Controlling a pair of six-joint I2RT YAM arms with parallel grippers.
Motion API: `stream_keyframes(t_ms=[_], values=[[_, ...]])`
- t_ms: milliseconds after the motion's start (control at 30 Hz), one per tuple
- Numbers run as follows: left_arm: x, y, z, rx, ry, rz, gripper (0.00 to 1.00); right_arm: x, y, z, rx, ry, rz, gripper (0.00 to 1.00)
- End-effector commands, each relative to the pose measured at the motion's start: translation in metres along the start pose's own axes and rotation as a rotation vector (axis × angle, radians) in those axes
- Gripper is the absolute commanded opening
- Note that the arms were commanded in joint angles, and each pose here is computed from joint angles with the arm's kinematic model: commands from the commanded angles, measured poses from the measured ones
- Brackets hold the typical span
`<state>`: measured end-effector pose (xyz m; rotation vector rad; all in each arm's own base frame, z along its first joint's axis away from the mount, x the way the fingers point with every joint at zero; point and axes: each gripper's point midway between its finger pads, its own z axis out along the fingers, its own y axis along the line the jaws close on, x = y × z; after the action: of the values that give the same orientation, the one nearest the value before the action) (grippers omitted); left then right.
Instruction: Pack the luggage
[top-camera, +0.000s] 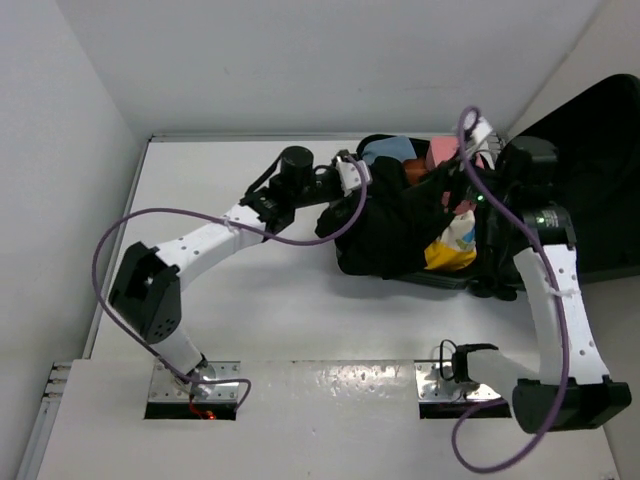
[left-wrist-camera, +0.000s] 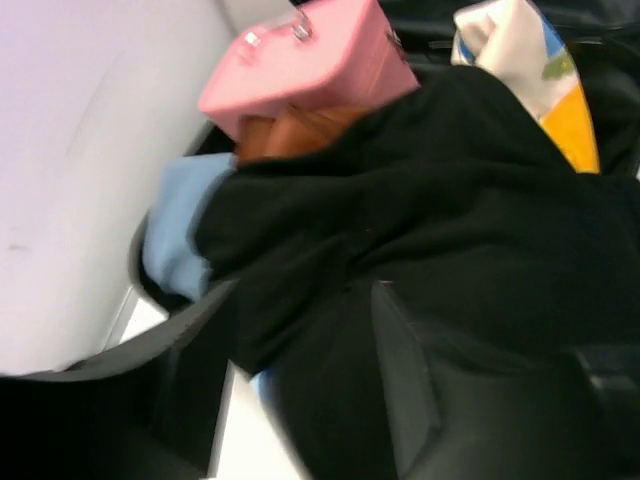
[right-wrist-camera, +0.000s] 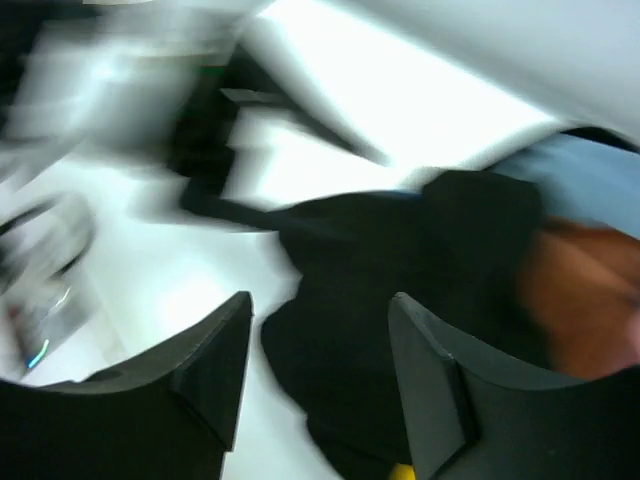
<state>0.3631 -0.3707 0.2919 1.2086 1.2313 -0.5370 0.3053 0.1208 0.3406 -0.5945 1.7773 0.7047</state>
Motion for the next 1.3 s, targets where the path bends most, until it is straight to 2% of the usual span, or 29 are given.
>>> stream_keyframes(t_ms=[0, 33, 100, 133, 167, 233, 267, 300, 333, 467, 600, 733, 867, 967, 1000, 1067, 1100, 1133, 1200, 1233, 1267], values=[[0.018, -0.016, 0.027, 0.071, 0.024, -0.108, 0.57, 0.026, 0.070, 0.016, -0.297, 0.065, -0.115, 0.59], [0.027, -0.012, 0.037, 0.080, 0.047, -0.156, 0.54, 0.044, 0.072, 0.021, -0.296, 0.113, -0.112, 0.64], [0.021, 0.001, 0.032, 0.139, 0.016, -0.161, 0.68, 0.057, 0.067, 0.021, -0.246, 0.154, -0.102, 0.78], [0.024, 0.002, 0.028, 0.157, 0.018, -0.164, 0.76, 0.061, 0.061, 0.022, -0.212, 0.171, -0.102, 0.82], [0.031, 0.003, 0.023, 0.170, 0.034, -0.173, 0.84, 0.066, 0.057, 0.022, -0.187, 0.181, -0.097, 0.85], [0.016, 0.011, 0.001, 0.215, -0.002, -0.089, 0.87, 0.062, 0.048, 0.017, -0.130, 0.166, -0.098, 0.89], [0.022, 0.002, -0.011, 0.261, 0.033, -0.081, 0.92, 0.061, 0.043, 0.015, -0.110, 0.162, -0.081, 0.89], [0.019, 0.003, -0.016, 0.268, 0.032, -0.009, 0.96, 0.058, 0.039, 0.012, -0.087, 0.153, -0.057, 0.91], [0.005, 0.007, -0.028, 0.262, 0.014, 0.026, 1.00, 0.056, 0.036, 0.011, -0.077, 0.147, -0.046, 0.91], [-0.010, -0.007, -0.048, 0.329, 0.008, 0.081, 1.00, 0.046, 0.020, 0.004, -0.002, 0.108, 0.027, 0.94], [-0.013, -0.035, -0.049, 0.421, 0.023, 0.115, 1.00, 0.039, 0.002, -0.003, 0.058, 0.090, 0.075, 0.95], [0.023, -0.070, -0.022, 0.461, 0.133, 0.176, 1.00, 0.037, -0.025, -0.009, 0.121, 0.083, 0.164, 0.95], [0.065, -0.078, -0.004, 0.485, 0.228, 0.205, 1.00, 0.023, -0.045, -0.020, 0.174, 0.054, 0.202, 0.95], [0.078, -0.077, 0.006, 0.500, 0.246, 0.228, 1.00, 0.015, -0.053, -0.027, 0.197, 0.029, 0.192, 0.95], [0.079, -0.080, 0.011, 0.510, 0.245, 0.229, 0.87, 0.015, -0.054, -0.027, 0.199, 0.026, 0.192, 0.95], [0.079, -0.070, 0.020, 0.485, 0.263, 0.230, 0.69, 0.014, -0.057, -0.030, 0.212, 0.021, 0.190, 0.95], [0.084, -0.075, 0.029, 0.497, 0.268, 0.218, 0.54, 0.013, -0.059, -0.032, 0.218, 0.018, 0.186, 0.95], [0.083, -0.070, 0.033, 0.482, 0.273, 0.216, 0.46, 0.013, -0.060, -0.033, 0.224, 0.017, 0.186, 0.95], [0.065, -0.052, 0.045, 0.428, 0.254, 0.213, 0.32, 0.013, -0.060, -0.035, 0.231, 0.015, 0.180, 0.95], [0.062, -0.046, 0.052, 0.404, 0.252, 0.206, 0.13, 0.015, -0.064, -0.036, 0.242, 0.016, 0.183, 0.95], [0.047, -0.035, 0.056, 0.359, 0.231, 0.179, 0.07, 0.014, -0.062, -0.039, 0.244, 0.013, 0.179, 0.95]])
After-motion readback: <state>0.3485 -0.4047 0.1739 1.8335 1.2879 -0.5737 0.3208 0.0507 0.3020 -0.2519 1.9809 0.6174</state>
